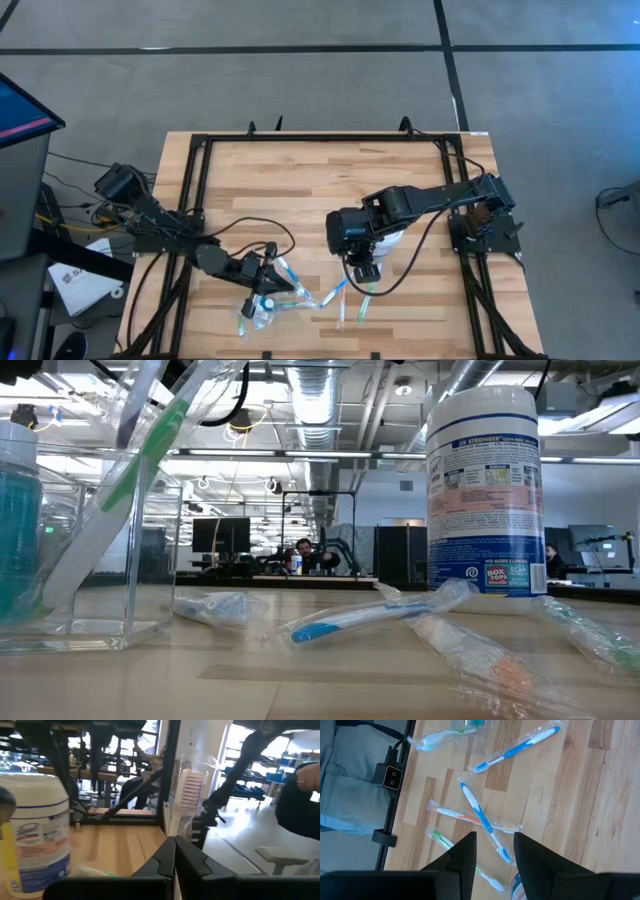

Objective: Pick & Place toothbrushing station
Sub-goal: Put the purple toothbrush into the transparent organizer

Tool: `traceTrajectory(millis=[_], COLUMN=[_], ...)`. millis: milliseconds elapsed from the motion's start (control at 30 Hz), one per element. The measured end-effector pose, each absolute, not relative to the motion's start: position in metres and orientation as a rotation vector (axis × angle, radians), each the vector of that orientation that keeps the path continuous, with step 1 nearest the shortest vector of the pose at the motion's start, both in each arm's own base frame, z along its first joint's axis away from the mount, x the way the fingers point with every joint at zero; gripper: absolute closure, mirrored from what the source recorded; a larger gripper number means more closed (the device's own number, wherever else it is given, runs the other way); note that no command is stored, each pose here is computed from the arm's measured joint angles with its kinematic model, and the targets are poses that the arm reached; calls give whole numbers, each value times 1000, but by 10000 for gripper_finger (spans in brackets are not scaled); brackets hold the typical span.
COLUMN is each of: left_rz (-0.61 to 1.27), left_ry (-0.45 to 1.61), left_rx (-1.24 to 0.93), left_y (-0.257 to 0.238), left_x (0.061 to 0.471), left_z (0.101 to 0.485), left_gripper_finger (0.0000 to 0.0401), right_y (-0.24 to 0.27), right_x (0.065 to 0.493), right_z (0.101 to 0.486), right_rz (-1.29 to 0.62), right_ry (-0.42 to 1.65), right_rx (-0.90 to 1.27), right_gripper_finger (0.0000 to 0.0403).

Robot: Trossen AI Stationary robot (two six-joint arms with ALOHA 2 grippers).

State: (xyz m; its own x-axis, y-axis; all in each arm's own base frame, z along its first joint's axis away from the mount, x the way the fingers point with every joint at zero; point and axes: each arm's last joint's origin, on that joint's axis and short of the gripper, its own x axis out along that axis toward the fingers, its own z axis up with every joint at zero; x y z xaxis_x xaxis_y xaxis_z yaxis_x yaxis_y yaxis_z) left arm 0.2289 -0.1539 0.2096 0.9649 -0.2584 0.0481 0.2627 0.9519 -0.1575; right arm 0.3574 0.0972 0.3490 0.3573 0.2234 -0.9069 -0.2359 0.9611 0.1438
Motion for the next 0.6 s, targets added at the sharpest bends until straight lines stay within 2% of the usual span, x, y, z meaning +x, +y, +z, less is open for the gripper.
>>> traceTrajectory(millis=[600], left_rz=[-306], left_ry=[-16], left_rx=[-158], left_y=[-164], left_x=[232], left_z=[193], left_gripper_finger=[401], right_y=[97], right_x=[357], right_z=[349], right_rz=[292], right_ry=[1170], right_rx=[-6], right_gripper_finger=[281])
